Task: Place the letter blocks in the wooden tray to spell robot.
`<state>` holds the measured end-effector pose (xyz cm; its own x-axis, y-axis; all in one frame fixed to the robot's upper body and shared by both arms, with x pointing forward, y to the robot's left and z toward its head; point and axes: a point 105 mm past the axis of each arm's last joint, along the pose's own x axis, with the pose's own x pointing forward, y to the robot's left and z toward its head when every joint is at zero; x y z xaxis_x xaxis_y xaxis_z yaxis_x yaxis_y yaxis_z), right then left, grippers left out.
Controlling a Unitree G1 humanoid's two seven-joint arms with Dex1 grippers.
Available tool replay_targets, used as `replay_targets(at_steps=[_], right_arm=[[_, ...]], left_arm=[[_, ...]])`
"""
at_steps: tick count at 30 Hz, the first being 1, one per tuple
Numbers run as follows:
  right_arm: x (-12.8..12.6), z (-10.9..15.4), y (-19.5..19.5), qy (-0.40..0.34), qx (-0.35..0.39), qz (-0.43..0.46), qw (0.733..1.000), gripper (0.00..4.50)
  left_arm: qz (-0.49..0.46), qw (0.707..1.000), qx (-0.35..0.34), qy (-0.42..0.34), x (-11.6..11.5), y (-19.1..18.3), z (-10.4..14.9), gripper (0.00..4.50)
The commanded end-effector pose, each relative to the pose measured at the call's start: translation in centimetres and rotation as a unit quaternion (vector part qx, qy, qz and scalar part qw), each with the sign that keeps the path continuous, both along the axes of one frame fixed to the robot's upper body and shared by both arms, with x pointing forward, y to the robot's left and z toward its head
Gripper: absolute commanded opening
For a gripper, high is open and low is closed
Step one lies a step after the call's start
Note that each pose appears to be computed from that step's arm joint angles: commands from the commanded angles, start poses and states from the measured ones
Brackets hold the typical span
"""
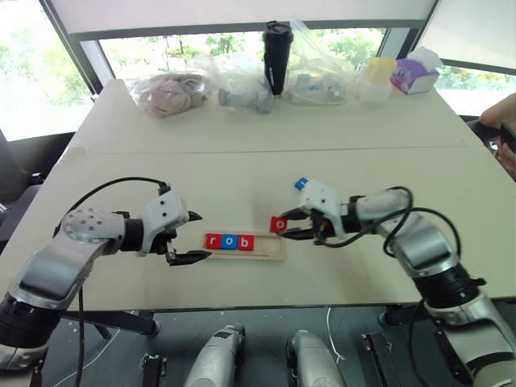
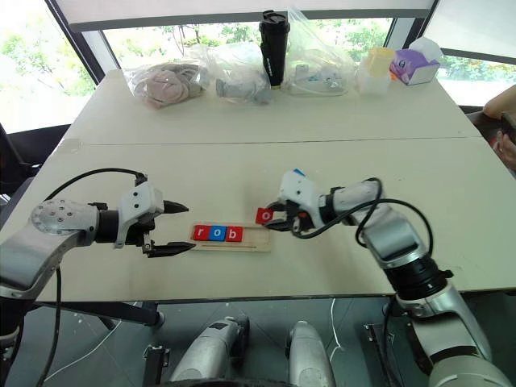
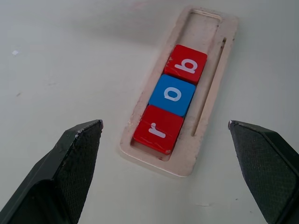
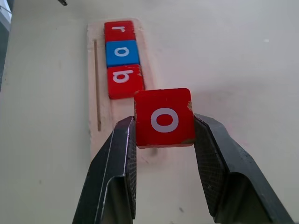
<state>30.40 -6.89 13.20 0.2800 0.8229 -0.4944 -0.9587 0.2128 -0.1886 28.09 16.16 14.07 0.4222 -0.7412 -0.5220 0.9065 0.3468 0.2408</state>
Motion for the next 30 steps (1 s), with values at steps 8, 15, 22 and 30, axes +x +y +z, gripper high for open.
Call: replay_targets(at_steps=[8,15,22,30], right_arm=[[-1.2,-0.3,1.8,-0.005,-0.024,0.005,1.0,1.16],[-1.1,-1.1,1.7,0.001,-0.039,0.008,0.999,1.16],[-0.9,-1.8,1.8,0.005,-0.049,0.011,0.999,1.16],[-0.1,-2.1,1.6,-0.002,-0.056,0.007,0.998,1.16]], left_arm=[[-0.019,0.999,-0.009,-0.025,0.0,-1.4,0.9,4.5],[-0.021,0.999,-0.012,-0.028,0.0,-1.6,1.1,4.5],[-0.038,0.999,-0.014,-0.02,-0.8,-1.9,1.4,4.5],[-0.04,0.999,-0.015,-0.018,-1.0,-2.1,1.5,4.5]])
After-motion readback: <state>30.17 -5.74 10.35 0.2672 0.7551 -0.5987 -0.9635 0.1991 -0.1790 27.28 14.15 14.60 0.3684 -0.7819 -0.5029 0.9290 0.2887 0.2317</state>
